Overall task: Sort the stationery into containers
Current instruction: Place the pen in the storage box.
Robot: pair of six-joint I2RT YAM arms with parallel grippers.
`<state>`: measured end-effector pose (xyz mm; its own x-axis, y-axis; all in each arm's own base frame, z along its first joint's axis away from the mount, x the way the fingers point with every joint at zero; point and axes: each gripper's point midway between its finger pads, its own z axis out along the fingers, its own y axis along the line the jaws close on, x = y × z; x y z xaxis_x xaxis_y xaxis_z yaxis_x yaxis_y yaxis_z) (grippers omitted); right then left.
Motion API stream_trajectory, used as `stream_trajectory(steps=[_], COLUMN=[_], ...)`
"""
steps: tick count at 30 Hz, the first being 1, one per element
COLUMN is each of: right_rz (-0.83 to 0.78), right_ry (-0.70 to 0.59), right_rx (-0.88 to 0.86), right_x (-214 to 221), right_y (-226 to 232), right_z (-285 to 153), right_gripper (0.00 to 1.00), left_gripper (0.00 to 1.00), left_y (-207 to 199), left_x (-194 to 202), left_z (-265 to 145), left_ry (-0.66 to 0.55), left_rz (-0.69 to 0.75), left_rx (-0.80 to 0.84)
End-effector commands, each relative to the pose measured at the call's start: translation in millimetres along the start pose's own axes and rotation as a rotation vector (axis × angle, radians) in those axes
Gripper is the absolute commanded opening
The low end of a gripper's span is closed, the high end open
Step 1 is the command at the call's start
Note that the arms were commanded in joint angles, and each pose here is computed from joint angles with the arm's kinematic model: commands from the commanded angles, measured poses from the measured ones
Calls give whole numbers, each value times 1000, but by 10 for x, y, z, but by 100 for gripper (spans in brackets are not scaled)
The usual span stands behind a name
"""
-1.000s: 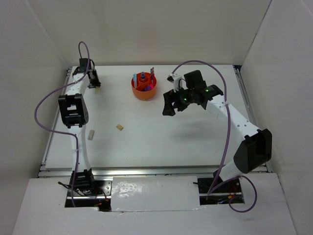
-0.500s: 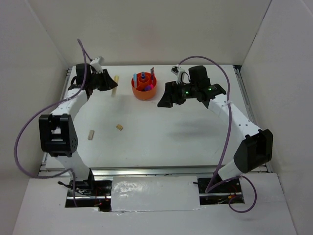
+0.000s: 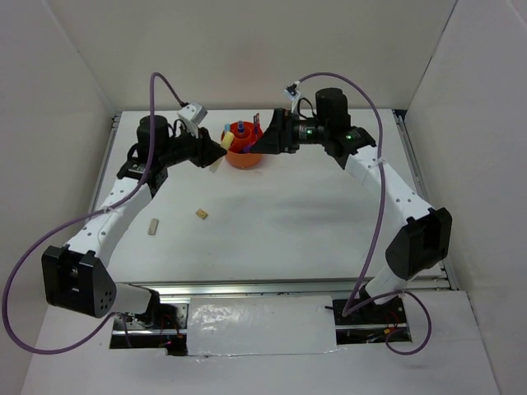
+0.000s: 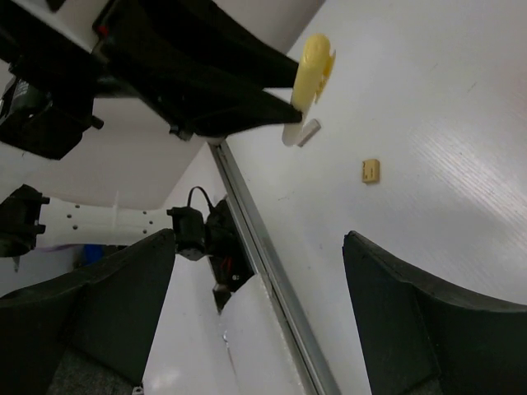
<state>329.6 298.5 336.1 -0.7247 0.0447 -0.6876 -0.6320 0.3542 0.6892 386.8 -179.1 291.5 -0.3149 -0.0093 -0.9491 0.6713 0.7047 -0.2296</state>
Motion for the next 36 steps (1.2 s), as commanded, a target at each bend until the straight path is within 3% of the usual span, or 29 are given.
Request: stream_trajectory(steps=[1,10,19,29,35,36], right_rz=[-13,29,99,106,96,87], right_ry=[-14,2,28,28,29,33], right_rx=[-47,-20,-21,-45,-72,-92], right_x=[-138,-178,-112,-136,-147,-141], right_y=[124,-20,-188,-176,-127,-90], right_z=[136,427,581,617,614,620], right_gripper=[89,89,80,59,31,23], left_gripper=[0,0,0,0,0,0], left_y=[-262,-485,-621,-676,-672,-667], left_x=[-26,-8,-114,-105,-78,-77], left_z=[21,51,100,129,125,121], left_ry=[16,31,16,23,29,30], left_rz=[97,107,95,81,83,81], left_rx=[59,92,130,146,142,138])
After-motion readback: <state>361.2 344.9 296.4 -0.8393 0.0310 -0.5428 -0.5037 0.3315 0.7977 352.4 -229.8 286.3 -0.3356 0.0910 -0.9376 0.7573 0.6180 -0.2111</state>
